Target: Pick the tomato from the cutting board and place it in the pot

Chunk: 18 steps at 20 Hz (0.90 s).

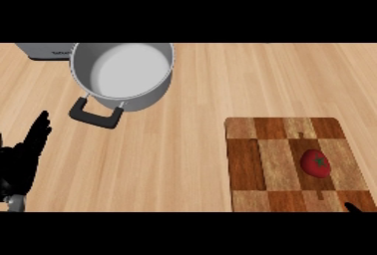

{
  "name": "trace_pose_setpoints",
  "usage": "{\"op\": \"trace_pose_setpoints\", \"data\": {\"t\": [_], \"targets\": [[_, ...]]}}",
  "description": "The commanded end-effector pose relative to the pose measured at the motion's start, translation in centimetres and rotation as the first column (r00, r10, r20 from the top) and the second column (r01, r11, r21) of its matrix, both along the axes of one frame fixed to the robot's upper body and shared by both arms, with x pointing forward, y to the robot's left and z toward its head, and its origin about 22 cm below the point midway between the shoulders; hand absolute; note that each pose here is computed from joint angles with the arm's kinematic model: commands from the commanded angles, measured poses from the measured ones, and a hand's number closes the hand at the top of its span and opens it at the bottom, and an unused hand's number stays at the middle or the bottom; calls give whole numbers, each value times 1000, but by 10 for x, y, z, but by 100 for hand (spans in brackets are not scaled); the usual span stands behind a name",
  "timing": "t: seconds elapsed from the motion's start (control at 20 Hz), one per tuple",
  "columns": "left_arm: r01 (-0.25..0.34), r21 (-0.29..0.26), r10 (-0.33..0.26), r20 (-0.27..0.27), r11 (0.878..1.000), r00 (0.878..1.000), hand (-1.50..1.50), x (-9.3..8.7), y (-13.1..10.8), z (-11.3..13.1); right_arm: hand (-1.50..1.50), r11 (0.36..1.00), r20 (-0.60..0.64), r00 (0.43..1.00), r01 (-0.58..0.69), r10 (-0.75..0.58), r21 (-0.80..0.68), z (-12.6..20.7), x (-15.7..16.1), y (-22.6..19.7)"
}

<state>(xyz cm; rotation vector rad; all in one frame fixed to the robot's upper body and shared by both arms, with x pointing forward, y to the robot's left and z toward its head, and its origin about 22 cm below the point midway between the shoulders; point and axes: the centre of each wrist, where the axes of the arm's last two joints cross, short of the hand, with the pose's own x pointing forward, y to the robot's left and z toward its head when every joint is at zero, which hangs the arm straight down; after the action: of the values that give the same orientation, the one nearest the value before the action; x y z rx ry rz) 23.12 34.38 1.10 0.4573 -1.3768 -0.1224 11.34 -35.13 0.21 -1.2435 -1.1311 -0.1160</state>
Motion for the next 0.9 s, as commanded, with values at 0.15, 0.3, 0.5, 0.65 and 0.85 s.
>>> {"op": "trace_pose_setpoints", "data": {"t": [0.15,0.3,0.5,0.65,0.85], "targets": [[36,0,-36,19,999,999,0,3,-13,12,-150,999,-219,975,-18,28,47,72,7,5],[45,-8,-45,19,999,999,0,6,-18,11,-150,994,-348,934,-40,73,101,99,22,13],[85,13,-85,11,996,996,0,8,-12,15,-150,983,-557,822,-22,122,183,109,44,14],[76,5,-76,13,997,997,0,19,-25,11,-150,959,-613,764,-27,202,282,115,68,17],[64,-2,-64,10,998,998,0,10,-27,16,-150,943,-666,708,1,234,332,121,86,17]]}}
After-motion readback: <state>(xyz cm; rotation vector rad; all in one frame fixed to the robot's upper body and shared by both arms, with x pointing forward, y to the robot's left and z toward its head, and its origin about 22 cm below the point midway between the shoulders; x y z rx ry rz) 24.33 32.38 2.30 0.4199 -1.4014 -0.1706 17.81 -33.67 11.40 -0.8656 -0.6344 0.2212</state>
